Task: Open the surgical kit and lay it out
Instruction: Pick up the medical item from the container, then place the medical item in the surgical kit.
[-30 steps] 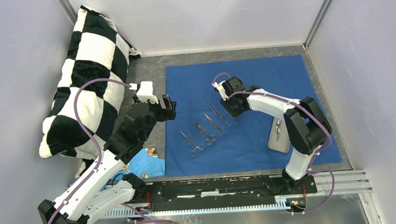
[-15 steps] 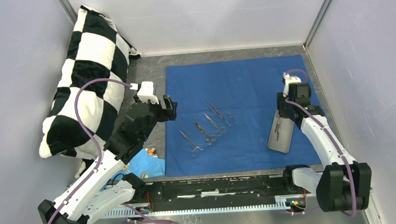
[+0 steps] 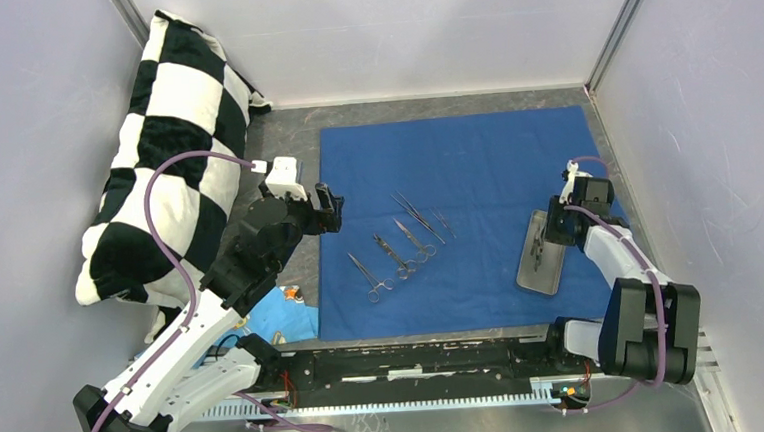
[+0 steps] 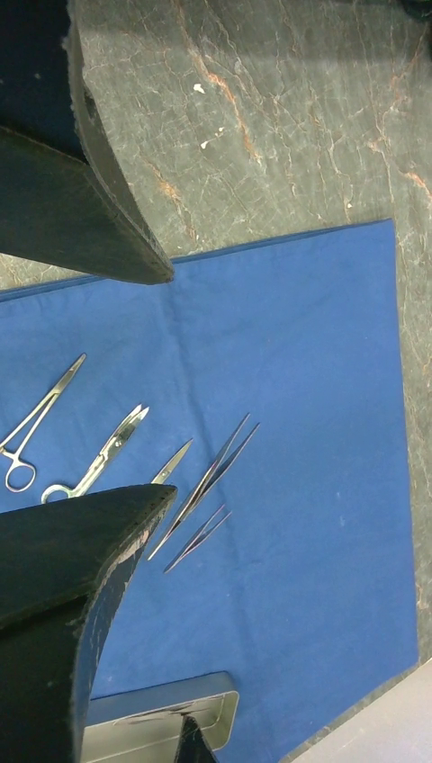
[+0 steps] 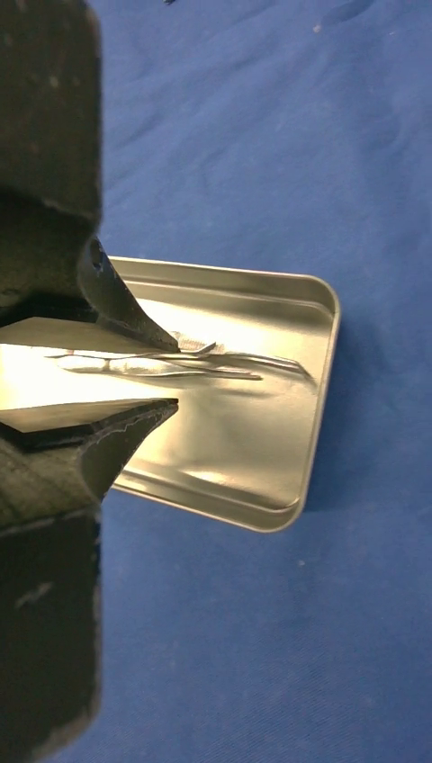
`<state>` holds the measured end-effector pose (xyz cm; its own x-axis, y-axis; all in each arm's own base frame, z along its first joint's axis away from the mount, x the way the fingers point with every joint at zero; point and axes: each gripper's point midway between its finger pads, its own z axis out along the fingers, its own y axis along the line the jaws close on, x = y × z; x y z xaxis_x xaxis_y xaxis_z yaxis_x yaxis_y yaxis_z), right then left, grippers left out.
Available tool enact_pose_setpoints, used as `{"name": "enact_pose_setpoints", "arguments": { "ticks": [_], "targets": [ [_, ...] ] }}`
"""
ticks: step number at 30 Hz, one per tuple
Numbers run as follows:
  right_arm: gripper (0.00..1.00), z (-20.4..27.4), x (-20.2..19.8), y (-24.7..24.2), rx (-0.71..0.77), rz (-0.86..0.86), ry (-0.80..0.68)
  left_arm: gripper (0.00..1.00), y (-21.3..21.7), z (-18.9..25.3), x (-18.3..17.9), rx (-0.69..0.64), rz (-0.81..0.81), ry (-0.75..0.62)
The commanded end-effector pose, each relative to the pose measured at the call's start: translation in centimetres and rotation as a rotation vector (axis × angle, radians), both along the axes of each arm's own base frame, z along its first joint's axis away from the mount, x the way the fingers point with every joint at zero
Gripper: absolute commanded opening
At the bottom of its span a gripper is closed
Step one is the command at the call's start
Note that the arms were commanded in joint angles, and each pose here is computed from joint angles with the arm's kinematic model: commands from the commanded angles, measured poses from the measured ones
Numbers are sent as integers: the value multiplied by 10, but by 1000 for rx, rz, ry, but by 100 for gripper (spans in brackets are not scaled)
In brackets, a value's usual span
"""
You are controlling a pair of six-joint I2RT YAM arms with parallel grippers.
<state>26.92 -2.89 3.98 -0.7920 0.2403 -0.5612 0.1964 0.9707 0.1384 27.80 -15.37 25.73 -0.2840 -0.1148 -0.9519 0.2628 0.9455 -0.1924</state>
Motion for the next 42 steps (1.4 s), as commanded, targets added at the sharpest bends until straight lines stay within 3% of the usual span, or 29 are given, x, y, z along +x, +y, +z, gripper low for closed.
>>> {"name": "enact_pose_setpoints", "arguments": {
  "ticks": [1,6,13,18,21,24,29,32,36,42],
  "targets": [
    [29,9,29,-4,5,-16,-90,87,-1,11,3,22,-18,-56],
    [22,1,33,-4,8,-8,-69,87,-1,9,4,26,-17,-52],
    [1,9,27,-6,-16,0,-81,87,-2,9,4,26,-20,-50],
    [0,43,21,-9,-63,12,-151,87,-5,8,4,22,-34,-44],
    [0,71,22,8,-33,113,-261,88,-11,8,2,7,-63,-36],
    [0,108,26,48,82,301,-460,88,-26,8,-3,-40,-129,-13],
    [0,170,1,152,422,729,-738,88,-67,14,-15,-161,-299,91],
    [0,189,-17,198,518,890,-772,86,-97,17,-28,-276,-428,180],
    [0,210,-31,239,653,958,-805,81,-130,22,-50,-446,-616,247],
    [0,232,-49,288,767,1089,-804,76,-146,11,-62,-553,-697,339]
  ]
}}
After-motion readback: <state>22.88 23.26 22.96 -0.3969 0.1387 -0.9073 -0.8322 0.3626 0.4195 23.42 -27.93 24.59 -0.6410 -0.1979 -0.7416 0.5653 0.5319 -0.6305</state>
